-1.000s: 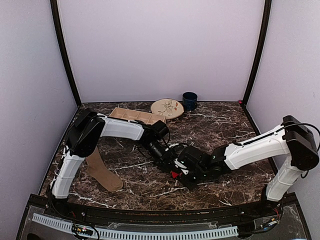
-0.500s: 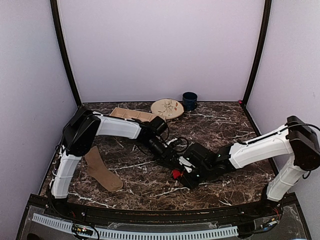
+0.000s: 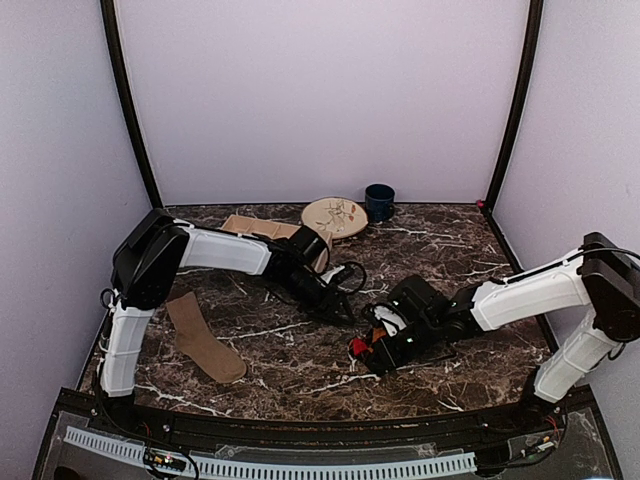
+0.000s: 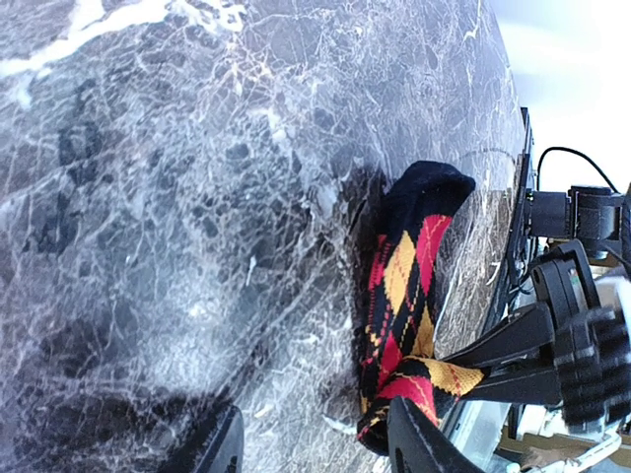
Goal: Roll the socks
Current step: Roll the sock at the center of the board.
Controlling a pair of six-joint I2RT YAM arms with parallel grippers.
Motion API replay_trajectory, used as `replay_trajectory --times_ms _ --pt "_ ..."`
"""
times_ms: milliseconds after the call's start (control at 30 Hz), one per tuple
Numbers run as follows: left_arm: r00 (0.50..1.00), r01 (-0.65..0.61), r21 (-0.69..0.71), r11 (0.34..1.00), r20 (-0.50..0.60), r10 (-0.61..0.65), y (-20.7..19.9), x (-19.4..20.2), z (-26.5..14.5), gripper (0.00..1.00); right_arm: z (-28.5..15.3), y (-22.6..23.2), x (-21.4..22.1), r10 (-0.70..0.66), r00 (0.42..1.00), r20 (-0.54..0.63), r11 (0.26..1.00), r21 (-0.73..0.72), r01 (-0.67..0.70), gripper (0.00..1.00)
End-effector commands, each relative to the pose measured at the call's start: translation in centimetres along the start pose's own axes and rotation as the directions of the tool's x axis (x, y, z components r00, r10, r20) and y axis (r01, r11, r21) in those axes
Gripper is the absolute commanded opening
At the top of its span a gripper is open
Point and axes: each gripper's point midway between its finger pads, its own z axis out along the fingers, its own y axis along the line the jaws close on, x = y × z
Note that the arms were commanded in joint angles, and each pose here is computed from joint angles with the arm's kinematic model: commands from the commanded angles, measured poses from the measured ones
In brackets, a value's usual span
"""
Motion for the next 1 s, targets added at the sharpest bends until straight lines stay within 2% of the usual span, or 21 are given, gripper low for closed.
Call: replay_trajectory --times_ms 0,167,500,800,967 --pt "0.997 0.073 -0.156 0.985 -0.021 -0.077 4.2 2.5 0.0 0.53 0.1 0.4 0.8 0.089 0.995 -0.035 0.991 -0.100 -0.092 0.05" --pt "0.999 0.020 -0.104 0.994 0.027 -0.017 2.6 1.9 -0.9 0.53 -0.1 0.4 0.8 0.153 0.987 -0.051 0.970 -0.181 -0.160 0.05" --pt "0.992 -0.117 0.000 0.993 0.050 0.117 -0.4 2.2 -1.1 0.53 -0.6 0.4 0.2 0.243 0.966 -0.088 0.909 -0.326 -0.258 0.05" --pt "0.968 -0.246 0.100 0.964 0.071 0.240 -3.7 2.1 -0.4 0.54 -0.1 0.2 0.8 0.291 0.940 -0.177 0.856 -0.390 -0.338 0.05" --pt "0.957 -0.287 0.132 0.949 0.079 0.278 -4.9 2.0 -0.4 0.54 -0.4 -0.1 0.7 0.315 0.932 -0.178 0.839 -0.406 -0.361 0.05"
